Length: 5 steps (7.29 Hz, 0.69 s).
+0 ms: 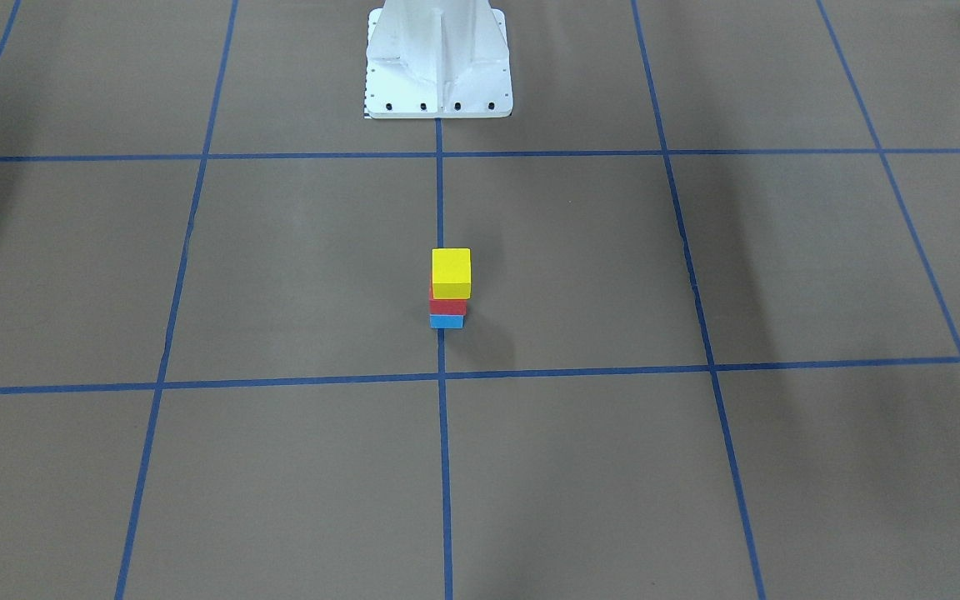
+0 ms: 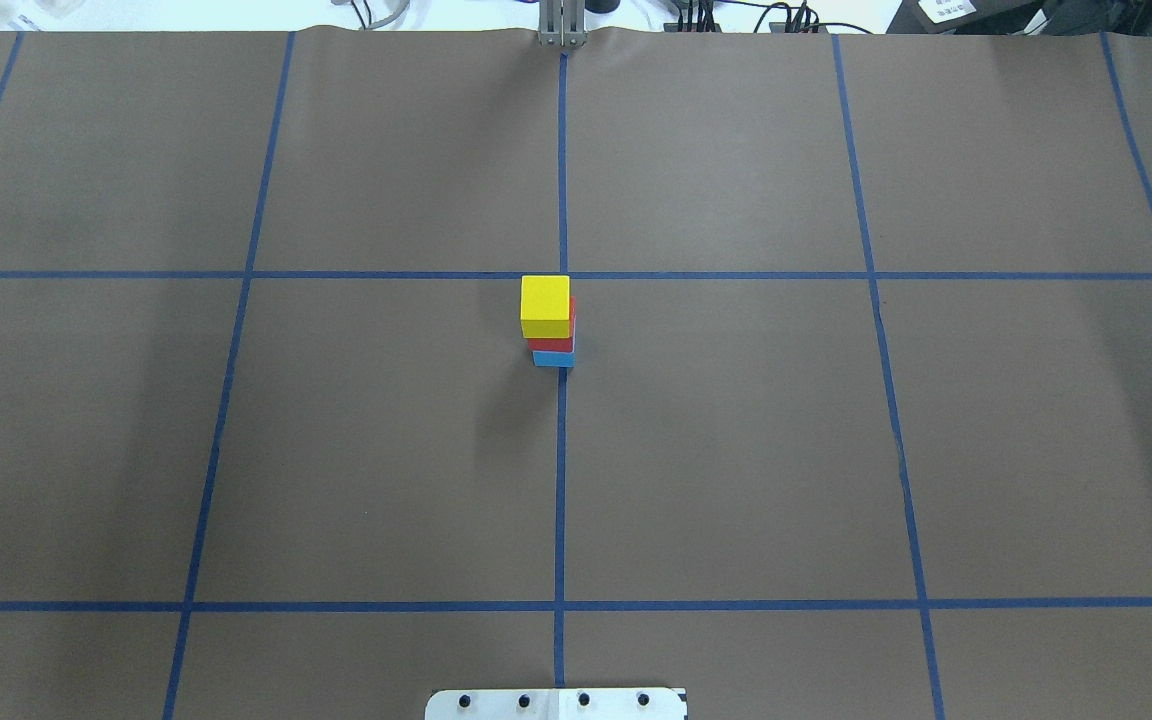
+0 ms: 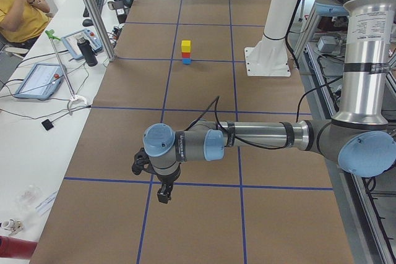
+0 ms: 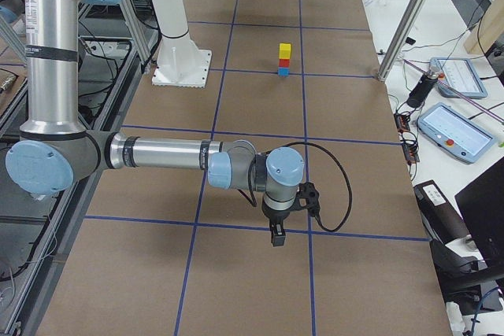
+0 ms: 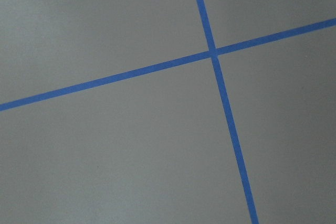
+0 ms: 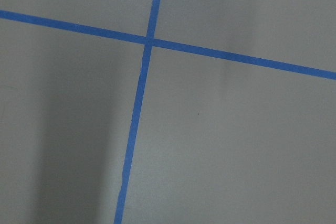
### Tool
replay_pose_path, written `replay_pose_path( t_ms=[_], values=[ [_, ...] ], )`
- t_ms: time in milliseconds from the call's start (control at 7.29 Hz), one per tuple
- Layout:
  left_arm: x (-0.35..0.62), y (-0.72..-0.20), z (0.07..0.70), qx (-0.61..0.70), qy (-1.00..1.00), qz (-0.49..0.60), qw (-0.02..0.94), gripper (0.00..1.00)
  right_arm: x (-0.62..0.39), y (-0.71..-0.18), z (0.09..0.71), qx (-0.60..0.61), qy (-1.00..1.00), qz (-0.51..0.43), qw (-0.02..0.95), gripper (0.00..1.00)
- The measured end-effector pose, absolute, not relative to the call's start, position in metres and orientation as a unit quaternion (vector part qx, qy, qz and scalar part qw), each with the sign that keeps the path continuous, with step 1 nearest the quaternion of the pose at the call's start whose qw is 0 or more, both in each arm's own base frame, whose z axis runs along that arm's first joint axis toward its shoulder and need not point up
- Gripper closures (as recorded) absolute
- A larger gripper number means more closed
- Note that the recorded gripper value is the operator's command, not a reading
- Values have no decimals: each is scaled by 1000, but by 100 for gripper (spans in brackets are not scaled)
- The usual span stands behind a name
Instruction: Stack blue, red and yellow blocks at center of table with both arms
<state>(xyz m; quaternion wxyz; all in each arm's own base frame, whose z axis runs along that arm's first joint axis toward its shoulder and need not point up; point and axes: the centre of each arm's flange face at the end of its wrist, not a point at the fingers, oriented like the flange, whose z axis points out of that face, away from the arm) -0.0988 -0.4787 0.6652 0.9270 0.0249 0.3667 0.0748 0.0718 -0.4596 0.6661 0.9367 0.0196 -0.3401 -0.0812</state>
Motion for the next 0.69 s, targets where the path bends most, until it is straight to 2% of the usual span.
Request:
replay_pose_path(
  t_ms=[686],
  values=[
    [-102, -477, 660, 28, 364, 47, 930, 0, 72, -460, 666, 20, -340, -81, 937, 0]
  ],
)
